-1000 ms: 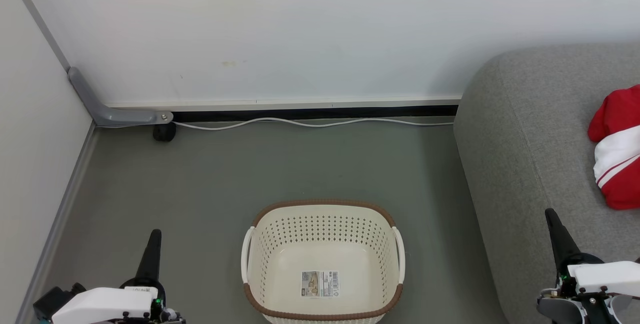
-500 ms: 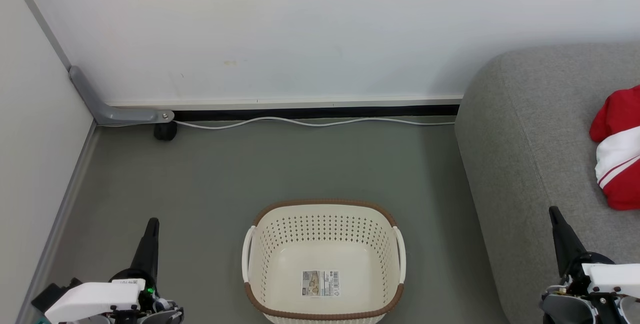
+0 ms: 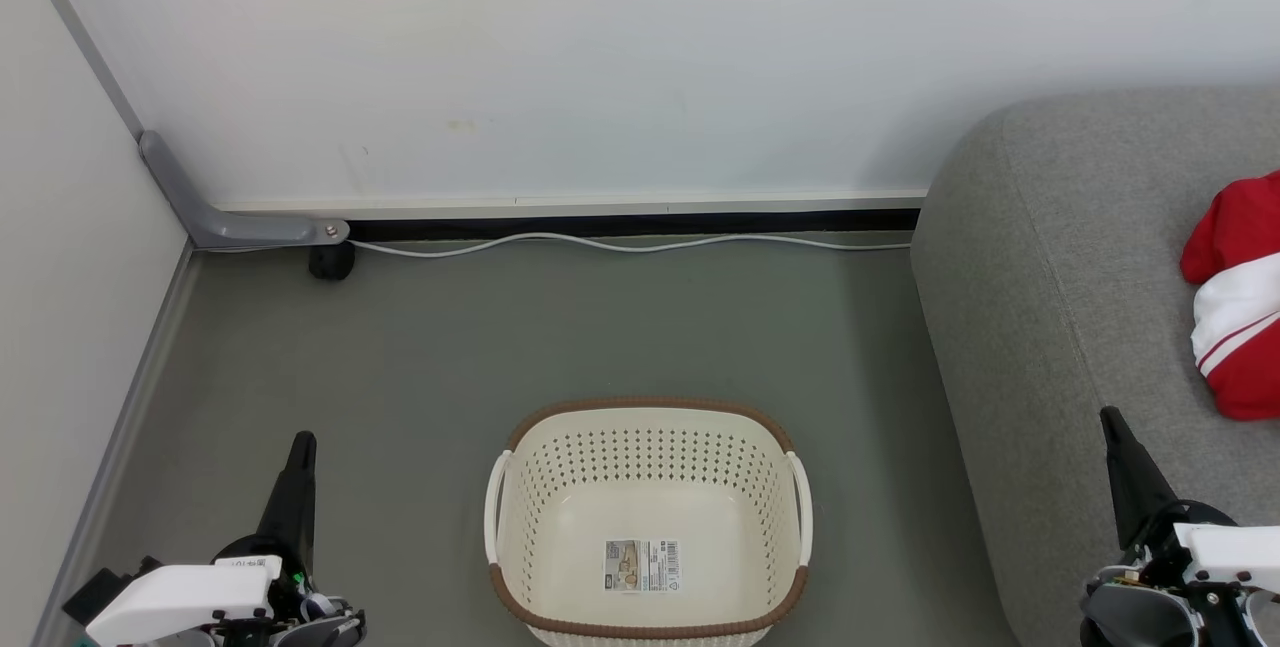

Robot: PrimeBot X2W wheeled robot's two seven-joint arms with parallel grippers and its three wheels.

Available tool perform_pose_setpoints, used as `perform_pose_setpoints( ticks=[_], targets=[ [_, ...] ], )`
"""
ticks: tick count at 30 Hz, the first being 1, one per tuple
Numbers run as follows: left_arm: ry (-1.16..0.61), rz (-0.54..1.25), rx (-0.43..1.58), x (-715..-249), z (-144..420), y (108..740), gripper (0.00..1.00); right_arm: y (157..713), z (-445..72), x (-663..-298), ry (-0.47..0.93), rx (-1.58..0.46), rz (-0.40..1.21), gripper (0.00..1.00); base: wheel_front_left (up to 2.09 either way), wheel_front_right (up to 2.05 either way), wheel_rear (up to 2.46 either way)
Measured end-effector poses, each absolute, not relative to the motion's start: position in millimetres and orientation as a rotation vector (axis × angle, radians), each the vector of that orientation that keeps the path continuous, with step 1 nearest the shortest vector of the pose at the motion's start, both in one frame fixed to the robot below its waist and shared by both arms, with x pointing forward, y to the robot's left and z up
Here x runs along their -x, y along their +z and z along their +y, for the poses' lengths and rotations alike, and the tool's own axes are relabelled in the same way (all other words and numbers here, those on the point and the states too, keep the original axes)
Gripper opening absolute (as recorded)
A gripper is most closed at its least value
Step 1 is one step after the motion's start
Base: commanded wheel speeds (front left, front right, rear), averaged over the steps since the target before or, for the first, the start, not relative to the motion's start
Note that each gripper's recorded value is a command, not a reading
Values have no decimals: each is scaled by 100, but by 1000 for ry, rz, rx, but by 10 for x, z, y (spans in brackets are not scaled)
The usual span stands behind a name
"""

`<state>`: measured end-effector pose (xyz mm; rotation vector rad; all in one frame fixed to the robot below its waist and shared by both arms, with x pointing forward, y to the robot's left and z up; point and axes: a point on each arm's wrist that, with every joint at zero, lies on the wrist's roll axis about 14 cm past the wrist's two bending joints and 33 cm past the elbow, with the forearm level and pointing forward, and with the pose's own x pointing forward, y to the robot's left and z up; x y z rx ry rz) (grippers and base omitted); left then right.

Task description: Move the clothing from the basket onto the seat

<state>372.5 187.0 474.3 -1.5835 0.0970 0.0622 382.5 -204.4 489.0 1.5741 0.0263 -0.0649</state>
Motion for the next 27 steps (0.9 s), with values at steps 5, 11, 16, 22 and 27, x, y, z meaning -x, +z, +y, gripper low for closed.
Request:
perform_pose_setpoints(
  ticks=[5,11,16,22,27],
  targets=[
    [62,97,1583,-3725,1870,4744,0,4891,-2044,-3825,-65,-1574,26,0,0,0,0],
    [62,97,1583,-3725,1870,4744,0,4891,-2045,-3824,-65,-1574,26,0,0,0,0],
    [62,97,1583,-3725,1870,4744,0,4891,-2044,-3824,-65,-1574,26,0,0,0,0],
    [62,97,1583,-3725,1870,4744,0,4891,-2045,-3824,-65,-1574,26,0,0,0,0],
    [62,97,1583,-3725,1870,4744,0,4891,-2045,-3824,-65,-1574,26,0,0,0,0]
  ],
)
